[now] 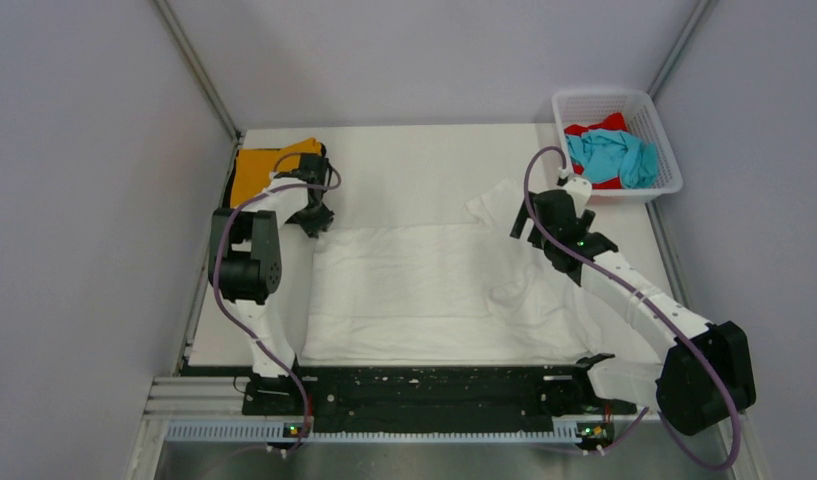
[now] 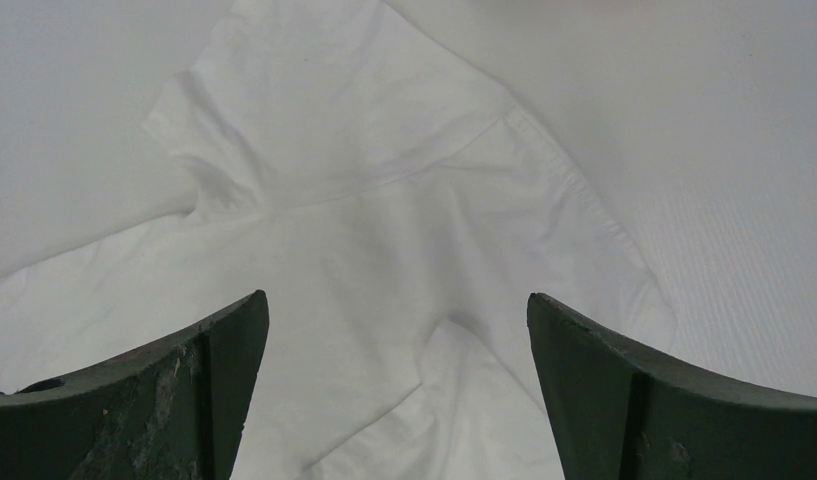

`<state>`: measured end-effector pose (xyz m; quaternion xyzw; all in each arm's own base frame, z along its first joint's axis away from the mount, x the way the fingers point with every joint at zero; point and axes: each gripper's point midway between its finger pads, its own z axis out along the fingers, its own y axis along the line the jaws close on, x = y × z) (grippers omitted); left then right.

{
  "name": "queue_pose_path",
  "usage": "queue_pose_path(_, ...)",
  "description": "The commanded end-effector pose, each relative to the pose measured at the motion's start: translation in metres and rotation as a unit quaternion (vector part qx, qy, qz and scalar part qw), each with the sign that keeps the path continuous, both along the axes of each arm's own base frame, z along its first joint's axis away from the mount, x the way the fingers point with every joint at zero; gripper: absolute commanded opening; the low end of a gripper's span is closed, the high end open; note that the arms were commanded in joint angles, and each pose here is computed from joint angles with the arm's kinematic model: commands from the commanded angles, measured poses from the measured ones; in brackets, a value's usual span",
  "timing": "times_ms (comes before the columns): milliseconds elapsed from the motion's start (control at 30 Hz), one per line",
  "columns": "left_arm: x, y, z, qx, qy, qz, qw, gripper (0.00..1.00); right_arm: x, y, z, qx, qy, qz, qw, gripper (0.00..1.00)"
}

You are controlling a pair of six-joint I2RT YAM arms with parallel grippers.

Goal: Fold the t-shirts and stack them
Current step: Grab the side of the flattened tshirt furthest away from the robot with both arms

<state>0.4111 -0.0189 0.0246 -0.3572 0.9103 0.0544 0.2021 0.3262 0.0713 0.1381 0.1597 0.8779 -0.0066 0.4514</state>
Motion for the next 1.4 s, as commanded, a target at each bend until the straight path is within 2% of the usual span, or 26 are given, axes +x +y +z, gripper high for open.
queue_pose_path(0, -0.013, -0.001, 0.0, -0.009, 0.007, 0.003, 1.0, 0.31, 0.004, -0.007, 0.008, -0.008, -0.014, -0.013, 1.0, 0.99)
queue_pose_path(67, -0.014, -0.001, -0.001, -0.01, 0.007, 0.002, 1.0, 0.27, 0.005, -0.007, 0.007, -0.007, -0.015, -0.013, 1.0, 0.99)
queue_pose_path(167, -0.014, 0.0, 0.0, -0.008, 0.008, 0.001, 1.0, 0.08, 0.009, -0.004, 0.005, -0.007, -0.016, -0.006, 1.0, 0.99)
queue_pose_path(233, -0.012, -0.001, 0.004, -0.007, 0.007, -0.001, 1.0, 0.0, 0.014, -0.002, 0.003, -0.006, -0.016, -0.001, 1.0, 0.99)
queue_pose_path(400, -0.008, 0.0, 0.019, -0.003, -0.001, -0.005, 1.0, 0.0, 0.04, 0.003, 0.001, -0.016, -0.001, 0.011, 1.0, 0.99)
queue_pose_path(567, -0.009, -0.002, 0.031, -0.008, -0.009, -0.012, 1.0, 0.0, 0.088, 0.024, 0.002, -0.02, 0.017, 0.051, 0.998, 0.98)
queue_pose_path(733, -0.009, -0.01, 0.038, -0.029, -0.017, -0.027, 0.999, 0.0, 0.149, 0.043, -0.003, -0.04, 0.02, 0.071, 0.996, 0.9)
queue_pose_path(1000, -0.008, -0.022, 0.043, -0.054, -0.021, -0.051, 0.997, 0.0, 0.22, 0.051, -0.04, -0.077, 0.058, 0.042, 0.994, 0.81)
queue_pose_path(1167, -0.013, -0.027, 0.041, -0.062, -0.018, -0.06, 0.996, 0.0, 0.235, 0.051, -0.064, -0.099, 0.087, 0.04, 0.99, 0.77)
queue_pose_path(1367, -0.018, -0.029, 0.039, -0.065, -0.014, -0.068, 0.995, 0.0, 0.222, 0.046, -0.091, -0.106, 0.12, 0.034, 0.987, 0.73)
